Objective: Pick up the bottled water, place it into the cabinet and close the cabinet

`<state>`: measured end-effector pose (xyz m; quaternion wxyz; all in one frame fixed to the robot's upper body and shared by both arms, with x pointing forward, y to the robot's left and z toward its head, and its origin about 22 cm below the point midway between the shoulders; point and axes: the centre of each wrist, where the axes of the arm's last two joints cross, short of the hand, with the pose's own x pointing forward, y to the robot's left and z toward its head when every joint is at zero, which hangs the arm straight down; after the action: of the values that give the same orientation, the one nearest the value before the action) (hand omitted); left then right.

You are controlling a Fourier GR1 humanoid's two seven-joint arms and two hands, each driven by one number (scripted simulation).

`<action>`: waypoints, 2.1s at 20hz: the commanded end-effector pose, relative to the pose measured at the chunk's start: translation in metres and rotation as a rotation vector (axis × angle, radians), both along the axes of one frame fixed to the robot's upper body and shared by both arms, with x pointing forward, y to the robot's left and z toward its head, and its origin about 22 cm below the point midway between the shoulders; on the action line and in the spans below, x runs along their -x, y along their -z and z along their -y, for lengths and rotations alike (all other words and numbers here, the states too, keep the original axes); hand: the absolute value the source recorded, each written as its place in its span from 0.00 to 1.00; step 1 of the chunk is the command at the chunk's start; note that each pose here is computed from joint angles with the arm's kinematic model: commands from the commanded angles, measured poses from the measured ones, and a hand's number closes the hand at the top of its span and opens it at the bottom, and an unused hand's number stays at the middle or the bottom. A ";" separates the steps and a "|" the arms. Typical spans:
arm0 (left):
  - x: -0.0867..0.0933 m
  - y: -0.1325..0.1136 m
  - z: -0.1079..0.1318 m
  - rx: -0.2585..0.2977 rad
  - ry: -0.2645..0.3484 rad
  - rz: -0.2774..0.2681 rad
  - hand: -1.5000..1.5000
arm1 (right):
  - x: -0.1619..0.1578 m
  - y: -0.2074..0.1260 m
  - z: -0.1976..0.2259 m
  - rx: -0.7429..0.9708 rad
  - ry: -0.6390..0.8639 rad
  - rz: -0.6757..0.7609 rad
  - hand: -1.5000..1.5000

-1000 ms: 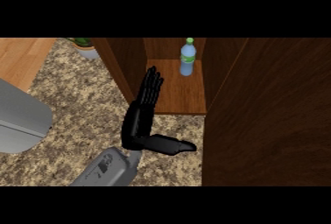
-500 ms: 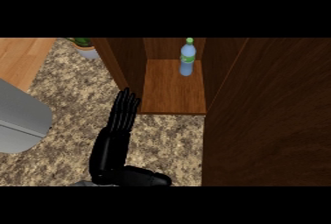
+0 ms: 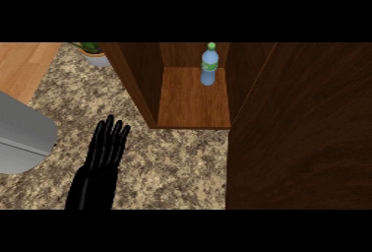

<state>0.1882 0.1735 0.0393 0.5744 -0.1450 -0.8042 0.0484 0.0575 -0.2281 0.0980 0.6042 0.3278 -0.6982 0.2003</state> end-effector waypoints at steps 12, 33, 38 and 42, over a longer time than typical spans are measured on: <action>0.030 0.002 -0.046 0.014 -0.065 0.001 0.00 | -0.007 -0.062 -0.068 0.153 -0.064 0.264 1.00; 0.044 -0.009 -0.093 0.023 -0.025 -0.006 0.00 | -0.053 -0.069 -0.119 0.266 -0.116 0.347 1.00; 0.044 -0.005 -0.094 0.027 -0.035 0.004 0.00 | -0.059 -0.066 -0.126 0.291 -0.164 0.354 1.00; 0.046 -0.009 -0.099 0.025 -0.018 0.000 0.00 | -0.059 -0.070 -0.121 0.268 -0.154 0.353 1.00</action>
<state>0.1465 0.2711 0.0492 0.5690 -0.1418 -0.8074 0.0653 0.1084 -0.1400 0.1630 0.4810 0.2463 -0.6992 0.4681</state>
